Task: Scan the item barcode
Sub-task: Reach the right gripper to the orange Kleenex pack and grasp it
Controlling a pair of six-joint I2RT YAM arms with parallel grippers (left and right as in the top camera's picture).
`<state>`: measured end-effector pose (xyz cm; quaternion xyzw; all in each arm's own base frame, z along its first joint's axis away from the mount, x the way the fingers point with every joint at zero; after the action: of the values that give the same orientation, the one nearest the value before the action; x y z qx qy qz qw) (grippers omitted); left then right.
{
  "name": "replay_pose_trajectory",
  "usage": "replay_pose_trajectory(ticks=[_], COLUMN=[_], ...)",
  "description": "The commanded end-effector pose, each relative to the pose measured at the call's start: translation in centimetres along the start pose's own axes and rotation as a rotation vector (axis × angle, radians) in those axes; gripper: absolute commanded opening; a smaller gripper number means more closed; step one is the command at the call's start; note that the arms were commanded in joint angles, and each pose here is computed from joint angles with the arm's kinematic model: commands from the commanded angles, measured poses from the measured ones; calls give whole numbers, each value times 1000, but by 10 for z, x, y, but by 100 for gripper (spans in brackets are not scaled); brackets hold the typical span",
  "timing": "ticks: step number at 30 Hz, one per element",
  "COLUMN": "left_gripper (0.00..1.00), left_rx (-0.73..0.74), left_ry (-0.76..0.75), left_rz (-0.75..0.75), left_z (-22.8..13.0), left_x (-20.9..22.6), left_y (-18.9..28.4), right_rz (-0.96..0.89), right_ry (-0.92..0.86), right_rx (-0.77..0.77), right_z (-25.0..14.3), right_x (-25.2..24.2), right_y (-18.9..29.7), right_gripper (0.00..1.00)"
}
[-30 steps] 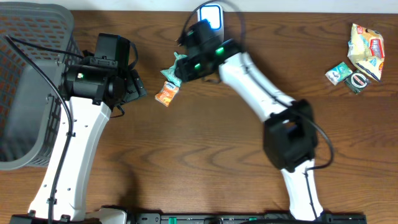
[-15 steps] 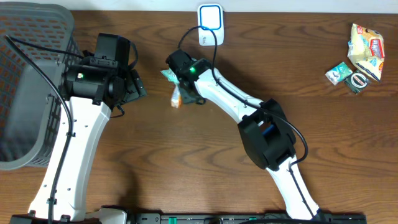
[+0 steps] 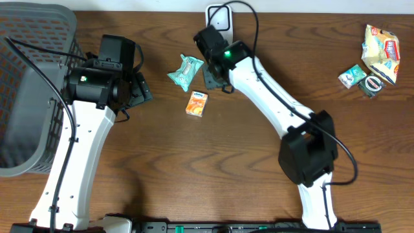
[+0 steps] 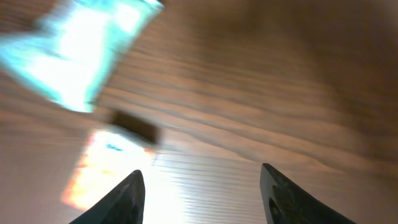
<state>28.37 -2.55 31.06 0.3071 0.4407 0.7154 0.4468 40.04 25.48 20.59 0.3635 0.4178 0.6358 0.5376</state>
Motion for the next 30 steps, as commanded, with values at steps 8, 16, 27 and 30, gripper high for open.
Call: replay_pose_trajectory(ticks=[8,16,27,30], left_gripper=[98,98,98,98], left_rx=[1,1,1,1], left_ry=[10,10,10,10], left_rz=[18,18,18,18], left_z=[0,0,0,0], left_x=[2,2,2,2], left_y=[-2,-2,-2,-2], right_rz=[201,245,284,396], right_ry=[-87,-117,-112,-80], right_rx=[227,352,366,368], right_z=[-25,-42,-39,-29], right_x=[29,33,26,16], right_y=[-53,-93,-94,-84], right_gripper=[40,31,1,1])
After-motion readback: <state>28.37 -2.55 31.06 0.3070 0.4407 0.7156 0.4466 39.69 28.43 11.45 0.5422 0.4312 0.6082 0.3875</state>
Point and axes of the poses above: each gripper's point midway between its finger pads, its own y axis back along the fingers, its own x axis along the line the jaws close on, z = x × y, the point moved 10 cm from there along y, back along the fingers, and after that the axes turned 1 degree about -y, right-handed, at the moved point
